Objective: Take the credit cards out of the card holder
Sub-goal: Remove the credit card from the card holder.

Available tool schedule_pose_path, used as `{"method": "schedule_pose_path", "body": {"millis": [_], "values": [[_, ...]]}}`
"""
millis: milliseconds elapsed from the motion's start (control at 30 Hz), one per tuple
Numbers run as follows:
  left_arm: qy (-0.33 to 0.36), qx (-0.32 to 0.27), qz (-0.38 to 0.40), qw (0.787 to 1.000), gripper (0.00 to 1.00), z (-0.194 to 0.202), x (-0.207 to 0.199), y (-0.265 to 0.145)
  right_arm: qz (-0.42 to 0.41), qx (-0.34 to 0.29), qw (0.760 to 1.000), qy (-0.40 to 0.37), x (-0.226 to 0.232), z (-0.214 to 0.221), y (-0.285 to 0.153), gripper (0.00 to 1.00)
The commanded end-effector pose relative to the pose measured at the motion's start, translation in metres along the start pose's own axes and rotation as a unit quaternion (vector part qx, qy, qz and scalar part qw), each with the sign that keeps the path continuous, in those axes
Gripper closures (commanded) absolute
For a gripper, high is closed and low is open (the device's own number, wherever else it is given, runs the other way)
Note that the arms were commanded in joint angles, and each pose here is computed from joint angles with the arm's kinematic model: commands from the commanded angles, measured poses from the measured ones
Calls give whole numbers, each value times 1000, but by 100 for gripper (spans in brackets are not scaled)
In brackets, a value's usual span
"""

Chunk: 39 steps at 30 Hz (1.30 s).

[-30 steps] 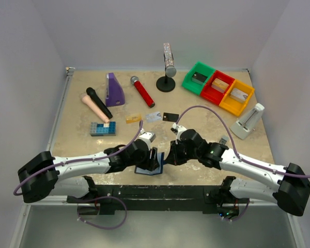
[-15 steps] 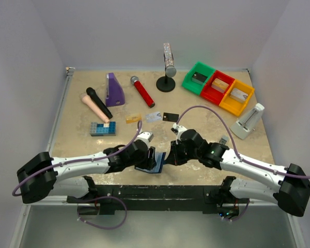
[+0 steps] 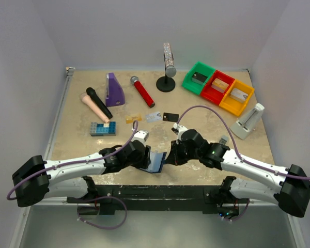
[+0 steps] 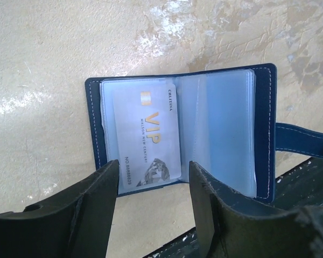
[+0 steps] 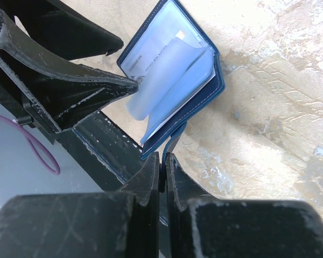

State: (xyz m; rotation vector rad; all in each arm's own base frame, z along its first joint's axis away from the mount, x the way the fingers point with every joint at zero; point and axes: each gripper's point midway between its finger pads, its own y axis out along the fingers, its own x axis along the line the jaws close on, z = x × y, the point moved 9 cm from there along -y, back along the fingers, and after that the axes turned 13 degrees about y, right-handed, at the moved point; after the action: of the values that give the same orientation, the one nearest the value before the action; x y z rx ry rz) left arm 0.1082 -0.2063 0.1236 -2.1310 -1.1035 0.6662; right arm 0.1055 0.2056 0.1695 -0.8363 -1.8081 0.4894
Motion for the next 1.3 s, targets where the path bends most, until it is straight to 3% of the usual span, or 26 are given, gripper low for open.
{"method": "schedule_pose_path", "body": {"millis": [0, 233, 600, 833, 933, 1000, 1133, 1267], "values": [[7, -23, -6, 1000, 41, -12, -1, -5, -4, -5, 1000, -8, -1, -1, -1, 100], [5, -29, -1, 1000, 40, -13, -1, -5, 8, -9, 1000, -9, -6, -1, 0, 100], [18, -48, 137, 989, 41, -28, -33, 3, 27, -12, 1000, 11, -23, -3, 3, 100], [22, -41, 181, 982, 41, -36, -48, 12, 65, -25, 997, 42, -39, -6, -1, 99], [10, -61, 175, 983, 39, -38, -45, 6, 89, -50, 994, 45, -42, -8, -13, 58], [-4, -83, 168, 982, 39, -42, -39, -3, 106, -66, 991, 45, -43, -9, -24, 42], [-35, -109, 160, 980, 38, -43, -21, -20, 111, -97, 989, 26, -35, -17, -47, 33], [-58, -125, 126, 982, 39, -36, -2, -26, 24, -100, 995, -3, -11, -25, -52, 39]]}}
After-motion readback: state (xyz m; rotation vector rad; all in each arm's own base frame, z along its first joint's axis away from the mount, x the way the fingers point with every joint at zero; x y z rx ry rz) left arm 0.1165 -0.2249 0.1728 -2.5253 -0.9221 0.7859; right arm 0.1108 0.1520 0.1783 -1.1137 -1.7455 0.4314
